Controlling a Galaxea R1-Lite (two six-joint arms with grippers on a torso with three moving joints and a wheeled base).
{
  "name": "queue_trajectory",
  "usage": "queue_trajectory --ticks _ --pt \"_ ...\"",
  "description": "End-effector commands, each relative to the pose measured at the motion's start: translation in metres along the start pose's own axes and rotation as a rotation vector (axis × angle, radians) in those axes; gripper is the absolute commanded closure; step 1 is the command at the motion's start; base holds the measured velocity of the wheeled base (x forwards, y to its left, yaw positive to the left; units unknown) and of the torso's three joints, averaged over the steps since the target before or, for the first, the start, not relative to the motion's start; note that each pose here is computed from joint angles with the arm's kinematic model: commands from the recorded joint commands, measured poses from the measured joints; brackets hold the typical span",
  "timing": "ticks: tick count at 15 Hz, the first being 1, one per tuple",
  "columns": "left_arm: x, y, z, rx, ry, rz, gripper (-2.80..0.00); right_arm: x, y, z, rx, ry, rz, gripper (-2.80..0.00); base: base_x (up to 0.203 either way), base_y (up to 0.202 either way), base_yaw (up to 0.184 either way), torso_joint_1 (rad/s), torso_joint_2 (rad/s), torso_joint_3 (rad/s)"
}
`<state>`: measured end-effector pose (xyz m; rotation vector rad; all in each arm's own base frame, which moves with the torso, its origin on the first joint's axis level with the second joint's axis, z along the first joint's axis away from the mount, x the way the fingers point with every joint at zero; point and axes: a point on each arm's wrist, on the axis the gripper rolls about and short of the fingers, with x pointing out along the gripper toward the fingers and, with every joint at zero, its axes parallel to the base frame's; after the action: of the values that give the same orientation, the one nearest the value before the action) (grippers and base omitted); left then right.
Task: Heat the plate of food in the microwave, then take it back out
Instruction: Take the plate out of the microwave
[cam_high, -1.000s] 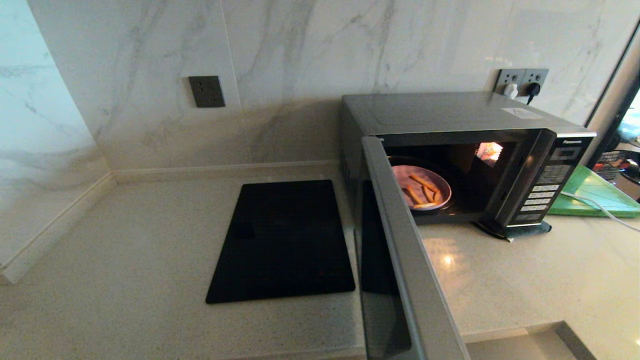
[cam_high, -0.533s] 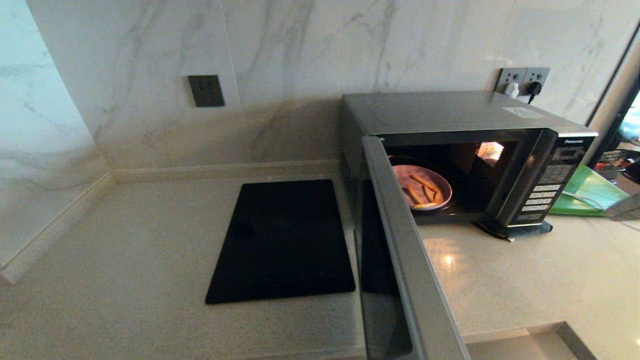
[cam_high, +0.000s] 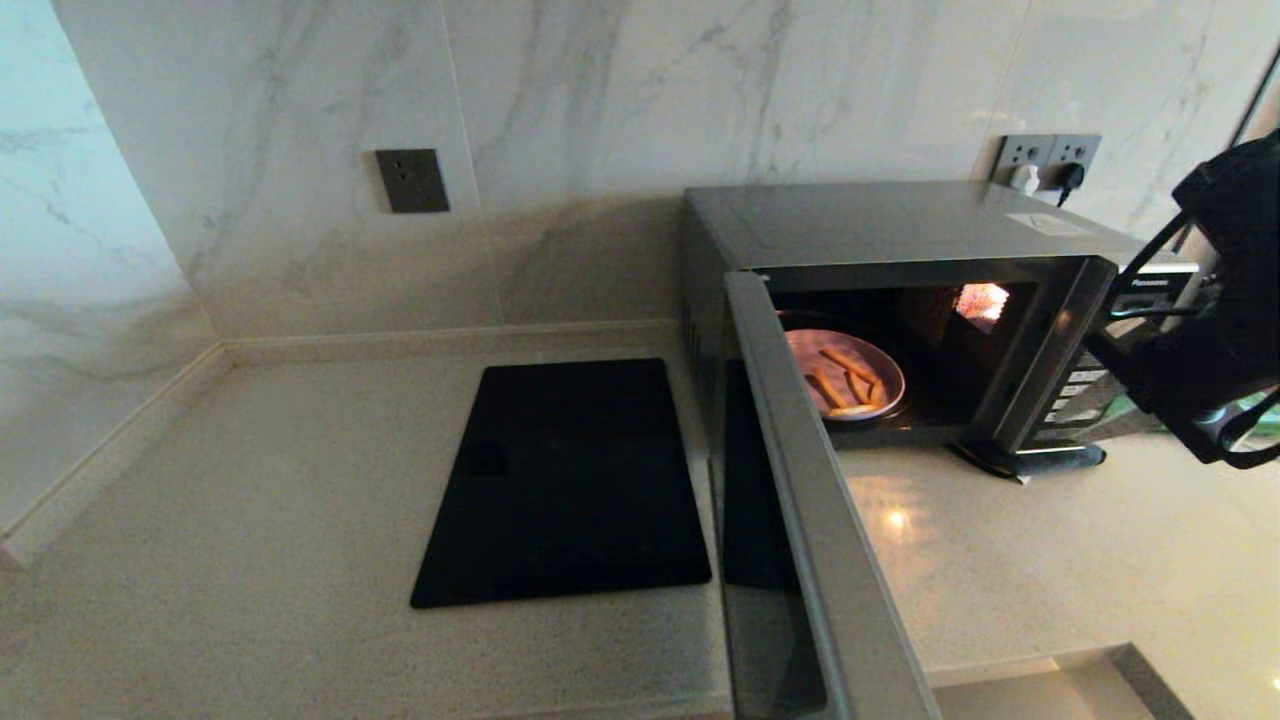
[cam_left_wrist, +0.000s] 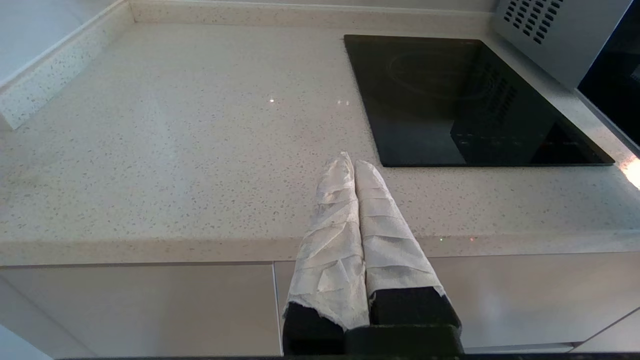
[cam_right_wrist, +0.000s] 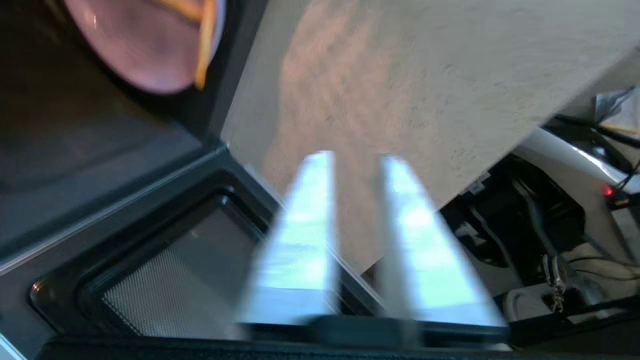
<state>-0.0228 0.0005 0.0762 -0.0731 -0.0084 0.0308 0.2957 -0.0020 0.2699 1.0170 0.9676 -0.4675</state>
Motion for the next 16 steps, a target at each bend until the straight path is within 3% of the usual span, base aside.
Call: queue_trajectory --ticks 1,4,8,11,16 --pt "0.0 0.0 0.0 -0.001 0.001 0.001 0.0 0.011 0.012 -0.001 -0.028 0.027 0.007 -2.8 0.0 0.0 0.0 0.0 0.0 0.0" --pt "0.0 0.0 0.0 -0.001 0.001 0.001 0.0 0.029 0.022 0.004 -0.087 0.057 0.01 -2.8 0.0 0.0 0.0 0.0 0.0 0.0" --pt "0.0 0.0 0.0 -0.001 0.001 0.001 0.0 0.082 0.023 0.01 -0.105 0.102 -0.094 -2.8 0.0 0.0 0.0 0.0 0.0 0.0" --pt "0.0 0.0 0.0 -0.001 0.001 0.001 0.0 0.097 0.032 0.016 -0.115 0.039 -0.102 -2.8 0.0 0.0 0.0 0.0 0.0 0.0" --pt "0.0 0.0 0.0 -0.001 0.001 0.001 0.0 0.106 0.05 0.025 -0.134 -0.032 0.009 -2.8 0.0 0.0 0.0 0.0 0.0 0.0"
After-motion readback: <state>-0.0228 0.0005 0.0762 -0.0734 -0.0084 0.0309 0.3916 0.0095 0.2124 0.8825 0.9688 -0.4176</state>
